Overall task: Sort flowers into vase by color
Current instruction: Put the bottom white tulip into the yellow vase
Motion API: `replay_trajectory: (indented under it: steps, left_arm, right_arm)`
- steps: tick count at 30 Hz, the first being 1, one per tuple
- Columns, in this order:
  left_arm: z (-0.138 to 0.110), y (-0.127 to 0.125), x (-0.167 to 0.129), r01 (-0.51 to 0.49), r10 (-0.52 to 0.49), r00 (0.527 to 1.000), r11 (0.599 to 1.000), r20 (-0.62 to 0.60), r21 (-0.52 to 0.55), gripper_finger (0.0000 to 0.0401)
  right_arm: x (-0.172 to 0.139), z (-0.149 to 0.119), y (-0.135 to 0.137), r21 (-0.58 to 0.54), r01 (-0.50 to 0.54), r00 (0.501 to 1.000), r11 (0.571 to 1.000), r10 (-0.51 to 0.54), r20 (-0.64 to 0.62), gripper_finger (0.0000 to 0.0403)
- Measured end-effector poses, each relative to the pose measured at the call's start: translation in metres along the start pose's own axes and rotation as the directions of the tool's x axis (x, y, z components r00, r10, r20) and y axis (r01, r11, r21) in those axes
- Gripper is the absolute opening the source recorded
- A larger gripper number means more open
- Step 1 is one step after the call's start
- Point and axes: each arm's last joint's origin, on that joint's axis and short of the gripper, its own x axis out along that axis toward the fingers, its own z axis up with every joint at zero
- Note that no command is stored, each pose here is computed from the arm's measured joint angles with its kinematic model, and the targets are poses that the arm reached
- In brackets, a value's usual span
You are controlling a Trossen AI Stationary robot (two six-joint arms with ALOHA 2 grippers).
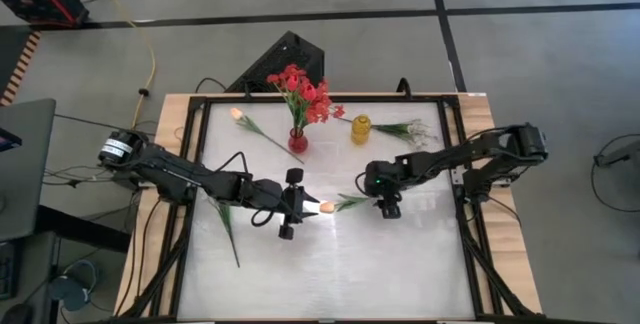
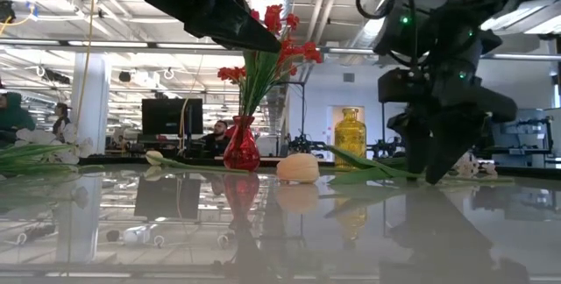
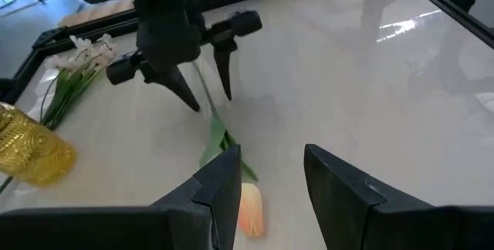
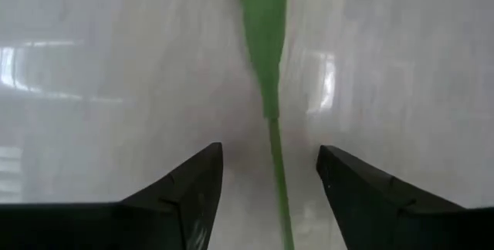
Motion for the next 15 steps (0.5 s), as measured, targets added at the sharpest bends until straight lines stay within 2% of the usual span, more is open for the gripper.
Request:
replay_trajectory:
  steps: [3, 5, 8, 12, 13, 15]
  left_arm:
    - [0.000, 0.000, 0.000, 0.000, 0.000, 1.000, 1.000, -0.001, -0.004, 0.0132]
    - [0.000, 0.000, 0.000, 0.000, 0.000, 1.000, 1.000, -0.003, -0.007, 0.0132]
    - [0.000, 0.000, 0.000, 0.000, 0.000, 1.000, 1.000, -0.004, -0.004, 0.0132]
    - [0.000, 0.000, 0.000, -0.001, 0.001, 1.000, 1.000, -0.005, 0.003, 0.0132]
    - [-0.001, 0.000, 0.000, -0.001, 0.001, 1.000, 1.000, -0.006, 0.003, 0.0132]
    - [-0.001, 0.000, 0.000, -0.001, 0.001, 1.000, 1.000, -0.008, 0.004, 0.0132]
  right_arm:
    - [0.007, 0.001, 0.002, 0.009, 0.000, 1.000, 1.000, 0.000, -0.005, 0.0240]
    - [0.011, 0.001, 0.004, 0.008, 0.007, 1.000, 1.000, -0.006, -0.019, 0.0217]
    - [0.012, 0.000, 0.010, -0.006, 0.002, 0.999, 1.000, -0.003, -0.033, 0.0156]
    - [0.007, 0.000, 0.019, -0.014, -0.017, 0.999, 1.000, 0.017, -0.028, 0.0041]
    - [0.005, 0.000, 0.020, -0.019, -0.024, 1.000, 1.000, 0.023, -0.020, 0.0026]
    - [-0.001, 0.001, 0.024, -0.027, -0.034, 0.999, 0.999, 0.035, 0.004, 0.0022]
